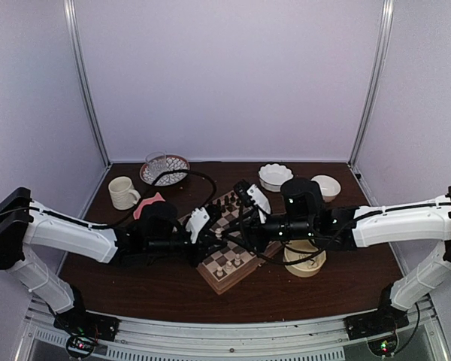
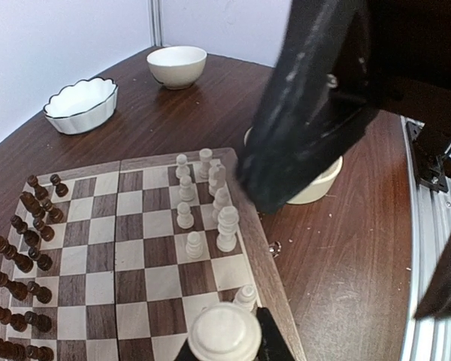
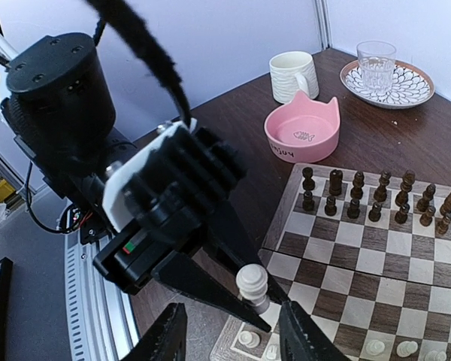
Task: Set up the chess pieces on the board
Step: Pass from the left arm to the right
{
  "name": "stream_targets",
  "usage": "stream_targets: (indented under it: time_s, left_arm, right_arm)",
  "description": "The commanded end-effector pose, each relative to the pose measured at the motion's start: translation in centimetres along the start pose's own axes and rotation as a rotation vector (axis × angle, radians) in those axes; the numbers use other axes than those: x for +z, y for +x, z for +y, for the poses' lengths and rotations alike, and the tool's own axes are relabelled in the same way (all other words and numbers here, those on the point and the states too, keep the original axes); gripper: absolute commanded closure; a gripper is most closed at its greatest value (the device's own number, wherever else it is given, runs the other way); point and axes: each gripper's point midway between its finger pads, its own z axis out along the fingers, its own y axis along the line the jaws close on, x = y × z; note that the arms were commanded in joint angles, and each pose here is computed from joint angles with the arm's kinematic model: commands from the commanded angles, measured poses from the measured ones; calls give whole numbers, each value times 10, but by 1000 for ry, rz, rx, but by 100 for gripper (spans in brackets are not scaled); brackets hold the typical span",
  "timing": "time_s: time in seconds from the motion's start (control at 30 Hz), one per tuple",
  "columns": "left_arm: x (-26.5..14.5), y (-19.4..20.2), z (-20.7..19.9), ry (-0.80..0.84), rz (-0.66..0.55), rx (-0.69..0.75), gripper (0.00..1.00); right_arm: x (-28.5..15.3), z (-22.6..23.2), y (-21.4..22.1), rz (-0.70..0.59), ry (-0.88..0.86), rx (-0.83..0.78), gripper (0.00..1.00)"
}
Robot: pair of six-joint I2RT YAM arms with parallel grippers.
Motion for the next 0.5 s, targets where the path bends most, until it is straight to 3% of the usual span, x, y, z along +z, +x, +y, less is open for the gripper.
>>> stream_targets:
  time_s: [0.0,0.17,0.47]
  left_arm:
    - [4,-18,-13,6,-24,77,100]
    - [6,-18,-18,8,-10,90,100]
    - [6,-18,-21,7,-6,102,100]
  right_arm:
    - [6,-1,-2,17,17,-1,56]
    - [11,1,2,35,-3,11,56]
    - [15,1,5,52,-11,17,67]
